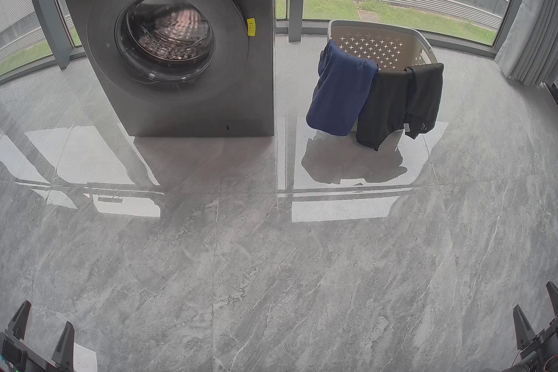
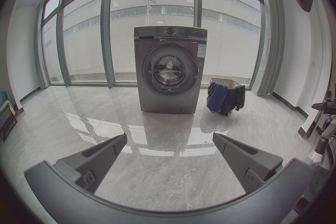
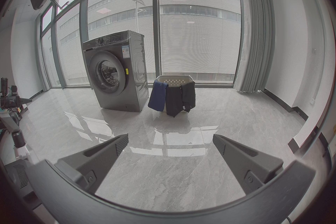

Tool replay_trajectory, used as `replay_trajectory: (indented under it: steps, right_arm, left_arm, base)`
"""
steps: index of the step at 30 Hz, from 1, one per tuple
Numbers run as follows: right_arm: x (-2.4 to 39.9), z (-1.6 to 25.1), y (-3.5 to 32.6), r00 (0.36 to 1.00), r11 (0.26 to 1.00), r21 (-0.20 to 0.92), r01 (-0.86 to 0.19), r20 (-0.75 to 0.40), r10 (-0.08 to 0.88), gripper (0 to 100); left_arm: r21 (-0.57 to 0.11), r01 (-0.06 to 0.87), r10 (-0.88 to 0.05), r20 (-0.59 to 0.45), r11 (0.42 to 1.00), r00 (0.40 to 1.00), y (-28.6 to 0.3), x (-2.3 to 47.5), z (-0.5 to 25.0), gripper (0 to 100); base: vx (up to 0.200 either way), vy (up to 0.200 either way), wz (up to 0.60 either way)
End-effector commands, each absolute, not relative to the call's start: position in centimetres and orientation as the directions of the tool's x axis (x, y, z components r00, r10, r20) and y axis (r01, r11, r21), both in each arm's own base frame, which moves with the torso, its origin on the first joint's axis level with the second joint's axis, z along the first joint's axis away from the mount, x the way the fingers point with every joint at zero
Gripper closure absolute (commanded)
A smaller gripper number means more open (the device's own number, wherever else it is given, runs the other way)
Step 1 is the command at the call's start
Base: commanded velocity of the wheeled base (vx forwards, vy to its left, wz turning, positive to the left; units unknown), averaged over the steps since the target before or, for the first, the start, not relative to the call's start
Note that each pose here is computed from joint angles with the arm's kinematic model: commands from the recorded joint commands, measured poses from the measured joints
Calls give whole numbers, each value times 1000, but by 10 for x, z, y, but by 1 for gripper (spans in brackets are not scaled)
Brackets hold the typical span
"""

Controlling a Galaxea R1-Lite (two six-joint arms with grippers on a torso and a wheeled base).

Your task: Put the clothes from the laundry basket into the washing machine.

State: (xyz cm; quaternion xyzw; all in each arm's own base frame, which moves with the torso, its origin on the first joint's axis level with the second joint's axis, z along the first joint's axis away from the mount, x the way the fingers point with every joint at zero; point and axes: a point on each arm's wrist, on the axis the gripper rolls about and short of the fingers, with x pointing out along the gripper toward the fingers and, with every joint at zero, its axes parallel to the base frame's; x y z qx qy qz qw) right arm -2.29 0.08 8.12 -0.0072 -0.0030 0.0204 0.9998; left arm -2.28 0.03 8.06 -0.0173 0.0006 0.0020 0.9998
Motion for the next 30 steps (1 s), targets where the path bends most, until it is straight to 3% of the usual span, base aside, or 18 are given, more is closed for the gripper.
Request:
replay_trajectory:
  steps: [1, 7, 30]
  right_arm:
    - [-23, 76, 1, 999, 999, -16, -41, 5, 41, 0]
    - [-23, 76, 1, 999, 999, -12, -38, 5, 38, 0]
    - [-23, 76, 1, 999, 999, -14, -37, 5, 37, 0]
  left_arm:
    - [-34, -5, 5, -3, 999, 1000, 0, -23, 76, 0]
    - [-35, -3, 3, -3, 999, 1000, 0, -23, 76, 0]
    - [-34, -8, 8, -3, 999, 1000, 0, -23, 76, 0]
  base:
    - [0, 0, 0]
    - [0, 0, 0]
    - [200, 0, 0]
